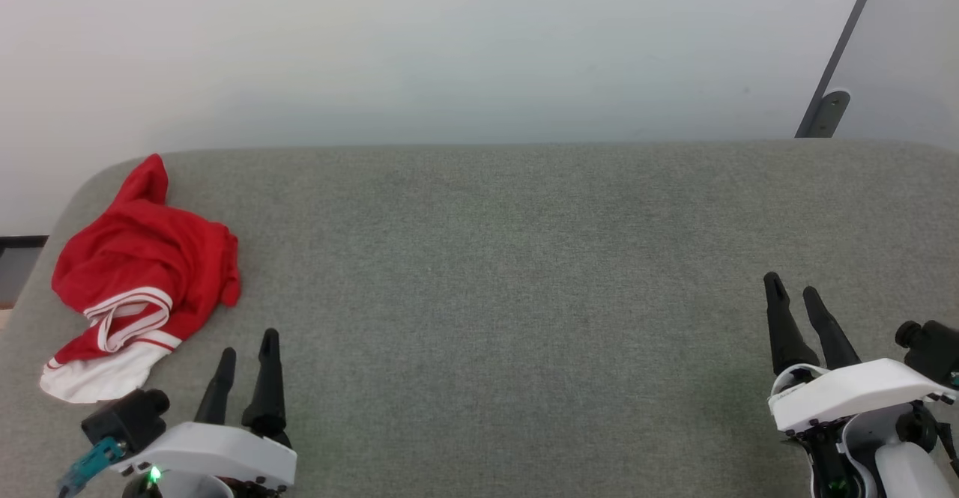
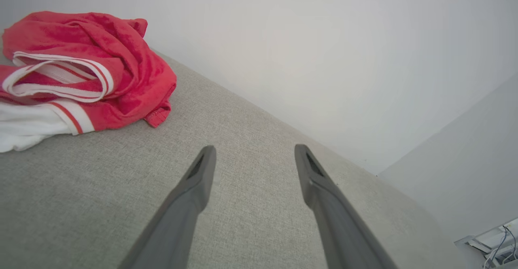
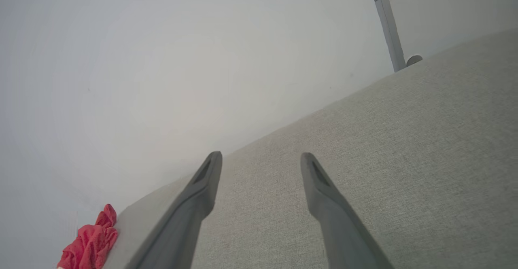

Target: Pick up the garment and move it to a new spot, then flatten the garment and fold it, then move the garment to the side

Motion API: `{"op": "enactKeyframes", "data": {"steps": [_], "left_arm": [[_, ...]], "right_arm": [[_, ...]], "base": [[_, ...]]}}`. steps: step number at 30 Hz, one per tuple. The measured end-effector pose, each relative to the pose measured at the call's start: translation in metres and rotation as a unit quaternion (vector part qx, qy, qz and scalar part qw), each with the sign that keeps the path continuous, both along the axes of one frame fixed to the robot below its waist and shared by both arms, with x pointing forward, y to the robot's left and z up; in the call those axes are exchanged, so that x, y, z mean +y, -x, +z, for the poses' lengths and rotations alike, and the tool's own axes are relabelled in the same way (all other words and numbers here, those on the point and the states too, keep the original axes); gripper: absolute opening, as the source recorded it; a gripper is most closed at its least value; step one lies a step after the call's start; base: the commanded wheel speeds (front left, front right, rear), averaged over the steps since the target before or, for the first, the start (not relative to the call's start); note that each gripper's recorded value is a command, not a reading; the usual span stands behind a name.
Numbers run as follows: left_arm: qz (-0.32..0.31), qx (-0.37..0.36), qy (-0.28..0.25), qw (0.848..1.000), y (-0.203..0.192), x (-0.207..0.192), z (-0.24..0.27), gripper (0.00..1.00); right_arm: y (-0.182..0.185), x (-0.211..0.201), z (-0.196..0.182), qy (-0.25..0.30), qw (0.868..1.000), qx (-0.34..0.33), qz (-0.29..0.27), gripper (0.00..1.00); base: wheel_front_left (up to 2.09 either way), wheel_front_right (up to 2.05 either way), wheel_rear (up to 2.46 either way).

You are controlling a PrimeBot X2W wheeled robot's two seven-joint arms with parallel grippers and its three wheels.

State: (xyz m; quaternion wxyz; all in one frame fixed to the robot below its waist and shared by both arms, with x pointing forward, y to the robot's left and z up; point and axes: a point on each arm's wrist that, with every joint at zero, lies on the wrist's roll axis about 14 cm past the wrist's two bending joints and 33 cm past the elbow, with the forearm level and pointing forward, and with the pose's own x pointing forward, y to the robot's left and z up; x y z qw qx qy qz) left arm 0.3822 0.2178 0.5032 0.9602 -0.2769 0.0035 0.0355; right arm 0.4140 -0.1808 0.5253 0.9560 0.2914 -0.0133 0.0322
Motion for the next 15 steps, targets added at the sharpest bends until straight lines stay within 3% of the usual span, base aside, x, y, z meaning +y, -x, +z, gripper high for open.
{"op": "enactKeyframes", "data": {"steps": [15], "left_arm": [[-0.001,-0.003,-0.099,0.995,0.0051,0.0018,0.0019,1.0]], "right_arm": [[-0.0003,-0.0017,0.0028,0.102,0.995,-0.015,-0.007,1.0]], "base": [[0.0,0.0,0.0]]}}
